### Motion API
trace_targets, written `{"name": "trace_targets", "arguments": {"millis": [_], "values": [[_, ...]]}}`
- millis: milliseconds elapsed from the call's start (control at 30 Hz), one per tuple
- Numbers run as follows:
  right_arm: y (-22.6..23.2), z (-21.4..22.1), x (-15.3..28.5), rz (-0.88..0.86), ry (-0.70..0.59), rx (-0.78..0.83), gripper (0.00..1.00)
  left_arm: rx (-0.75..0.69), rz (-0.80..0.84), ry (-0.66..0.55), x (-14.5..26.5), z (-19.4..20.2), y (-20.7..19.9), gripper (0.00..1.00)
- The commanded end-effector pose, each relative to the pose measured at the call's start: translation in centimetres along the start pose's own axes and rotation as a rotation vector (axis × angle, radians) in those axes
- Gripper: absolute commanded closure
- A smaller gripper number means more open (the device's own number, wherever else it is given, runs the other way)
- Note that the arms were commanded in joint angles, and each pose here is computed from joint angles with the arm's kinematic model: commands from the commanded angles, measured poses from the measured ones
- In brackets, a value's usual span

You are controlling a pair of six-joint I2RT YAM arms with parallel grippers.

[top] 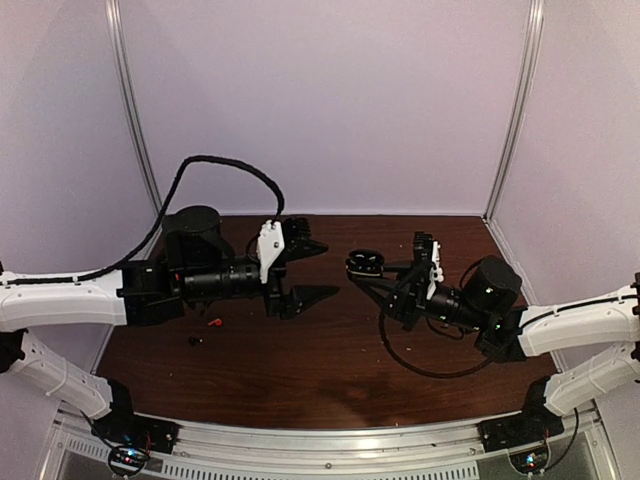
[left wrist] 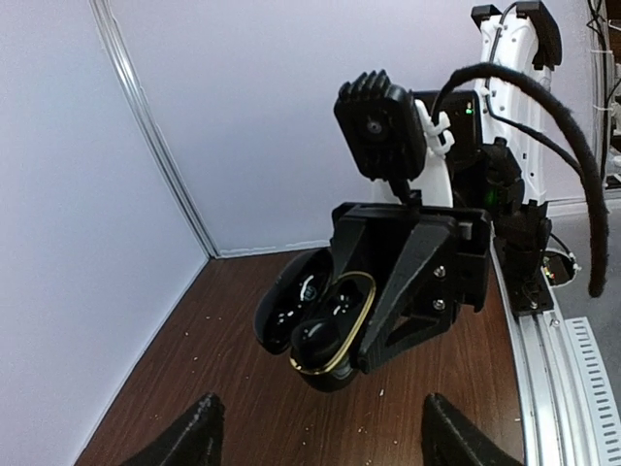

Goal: Insert the wireless bluetooth earbuds into the charging case
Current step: Insert the left earbud into the left side groove of the charging case, then adjust the left earbud in the left side groove of the charging case.

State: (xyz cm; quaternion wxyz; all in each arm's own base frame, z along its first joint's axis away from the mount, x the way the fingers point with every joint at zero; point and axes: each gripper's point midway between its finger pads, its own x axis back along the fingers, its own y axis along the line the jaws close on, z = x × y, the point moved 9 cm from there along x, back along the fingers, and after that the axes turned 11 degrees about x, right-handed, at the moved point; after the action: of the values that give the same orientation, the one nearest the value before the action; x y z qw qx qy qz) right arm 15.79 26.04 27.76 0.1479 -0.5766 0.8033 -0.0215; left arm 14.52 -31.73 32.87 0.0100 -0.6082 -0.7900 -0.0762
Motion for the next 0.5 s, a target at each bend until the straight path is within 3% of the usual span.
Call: {"name": "trace_targets", "arguments": {"millis": [0, 267, 467], "values": [[0.6, -0.6, 0.5, -0.059, -0.017, 0.005, 1.00, -0.028, 0.015, -0.040, 1.5, -1.7, -0.1, 0.33], [1.4, -0.4, 0.7, -0.155, 0.015, -0.028, 1.00, -0.093, 0.131, 0.084, 1.3, -2.2, -0.7, 0.70], [1.4, -0.2, 0.5, -0.160, 0.035, -0.034, 1.00, -0.079, 0.138, 0.060, 1.1, -3.1, -0.6, 0.80]]}}
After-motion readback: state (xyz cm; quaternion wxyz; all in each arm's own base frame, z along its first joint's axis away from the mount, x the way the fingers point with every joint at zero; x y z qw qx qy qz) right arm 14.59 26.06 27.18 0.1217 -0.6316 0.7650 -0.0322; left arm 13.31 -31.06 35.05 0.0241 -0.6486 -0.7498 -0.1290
